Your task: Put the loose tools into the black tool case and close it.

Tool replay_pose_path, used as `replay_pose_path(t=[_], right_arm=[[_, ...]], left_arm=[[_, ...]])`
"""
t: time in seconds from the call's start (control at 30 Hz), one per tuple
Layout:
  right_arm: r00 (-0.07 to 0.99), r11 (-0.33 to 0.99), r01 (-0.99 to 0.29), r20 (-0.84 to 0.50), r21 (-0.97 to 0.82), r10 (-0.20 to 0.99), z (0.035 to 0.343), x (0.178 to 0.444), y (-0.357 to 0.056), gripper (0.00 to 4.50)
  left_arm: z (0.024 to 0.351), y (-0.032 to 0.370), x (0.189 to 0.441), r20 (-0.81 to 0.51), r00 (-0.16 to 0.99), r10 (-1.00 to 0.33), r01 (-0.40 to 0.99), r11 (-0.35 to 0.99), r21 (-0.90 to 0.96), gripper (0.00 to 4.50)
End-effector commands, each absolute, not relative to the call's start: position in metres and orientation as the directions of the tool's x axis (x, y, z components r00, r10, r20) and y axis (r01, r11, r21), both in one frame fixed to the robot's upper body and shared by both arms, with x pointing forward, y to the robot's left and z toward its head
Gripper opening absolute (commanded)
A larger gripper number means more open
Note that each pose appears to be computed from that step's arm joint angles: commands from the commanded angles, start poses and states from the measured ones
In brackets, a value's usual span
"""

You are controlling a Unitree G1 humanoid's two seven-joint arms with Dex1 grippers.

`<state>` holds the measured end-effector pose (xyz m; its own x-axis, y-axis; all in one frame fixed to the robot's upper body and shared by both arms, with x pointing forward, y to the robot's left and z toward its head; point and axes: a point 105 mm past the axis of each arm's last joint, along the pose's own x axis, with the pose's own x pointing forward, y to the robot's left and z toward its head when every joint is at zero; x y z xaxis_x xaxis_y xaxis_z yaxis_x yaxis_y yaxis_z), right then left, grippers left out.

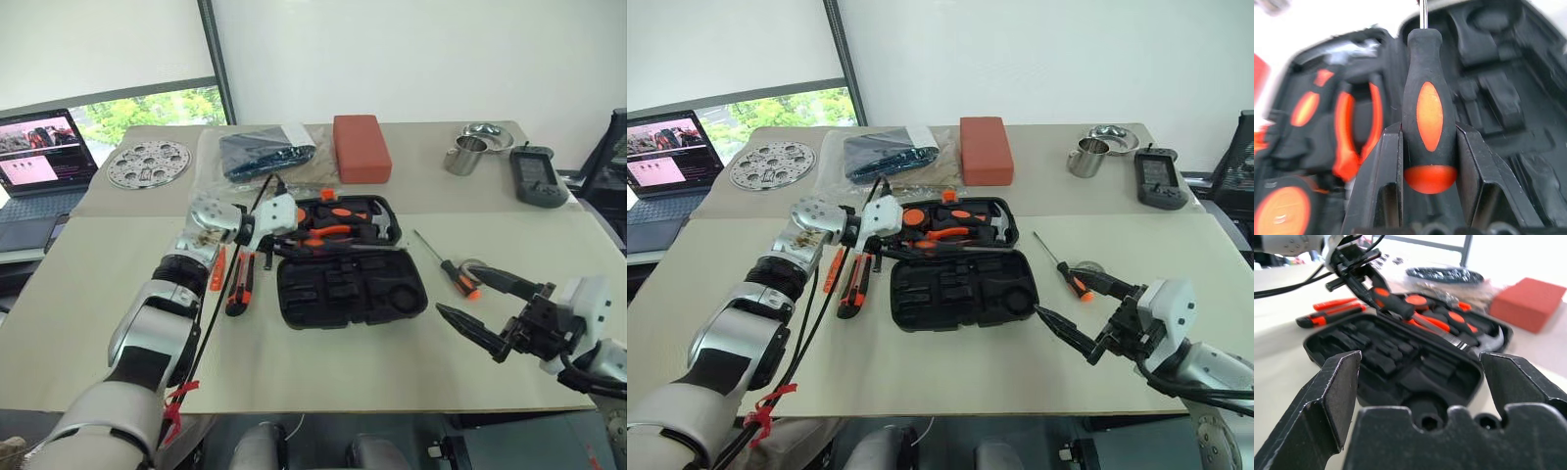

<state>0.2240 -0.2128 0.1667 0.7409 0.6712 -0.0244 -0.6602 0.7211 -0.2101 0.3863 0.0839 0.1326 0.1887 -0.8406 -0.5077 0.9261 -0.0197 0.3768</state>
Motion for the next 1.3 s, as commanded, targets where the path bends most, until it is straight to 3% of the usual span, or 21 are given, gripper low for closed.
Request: replay_pose_path(t=[0.03,0.2,0.5,0.97,1.03,1.07,1.23,1.27,1.3], right_arm=[[0.755,0.729,-0.633,0.002,-0.261,0.656,0.178,0.220,-0.216,4.50],[0.759,0.730,-0.628,0.000,-0.269,0.652,0.177,0.222,-0.220,4.50],[0.753,0.723,-0.634,-0.007,-0.275,0.658,0.176,0.222,-0.223,4.50],[0.748,0.717,-0.640,-0.009,-0.276,0.663,0.177,0.225,-0.224,4.50],[0.747,0.716,-0.640,-0.008,-0.277,0.665,0.177,0.226,-0.224,4.50],[0.747,0.716,-0.640,-0.008,-0.278,0.665,0.177,0.226,-0.224,4.50],[0.746,0.715,-0.640,-0.006,-0.280,0.666,0.177,0.227,-0.224,4.50],[0.746,0.715,-0.640,-0.005,-0.280,0.666,0.177,0.228,-0.224,4.50],[0.746,0.715,-0.641,-0.005,-0.280,0.666,0.177,0.228,-0.224,4.50]], left_arm=[[0.136,0.089,0.392,-0.508,0.233,-0.829,0.911,0.003,0.412,0.91],[0.124,0.093,0.388,-0.513,0.227,-0.828,0.922,0.013,0.387,0.91],[0.120,0.095,0.396,-0.482,0.316,-0.817,0.910,0.117,0.398,0.91],[0.111,0.104,0.393,-0.518,0.318,-0.794,0.917,0.119,0.381,0.91],[0.112,0.103,0.393,-0.515,0.318,-0.796,0.916,0.118,0.384,1.91],[0.113,0.103,0.392,-0.516,0.310,-0.799,0.917,0.109,0.383,2.12],[0.117,0.108,0.391,-0.518,0.317,-0.795,0.910,0.101,0.402,4.05],[0.122,0.111,0.392,-0.512,0.326,-0.795,0.905,0.105,0.413,4.33],[0.131,0.112,0.395,-0.500,0.339,-0.797,0.897,0.112,0.429,4.33]])
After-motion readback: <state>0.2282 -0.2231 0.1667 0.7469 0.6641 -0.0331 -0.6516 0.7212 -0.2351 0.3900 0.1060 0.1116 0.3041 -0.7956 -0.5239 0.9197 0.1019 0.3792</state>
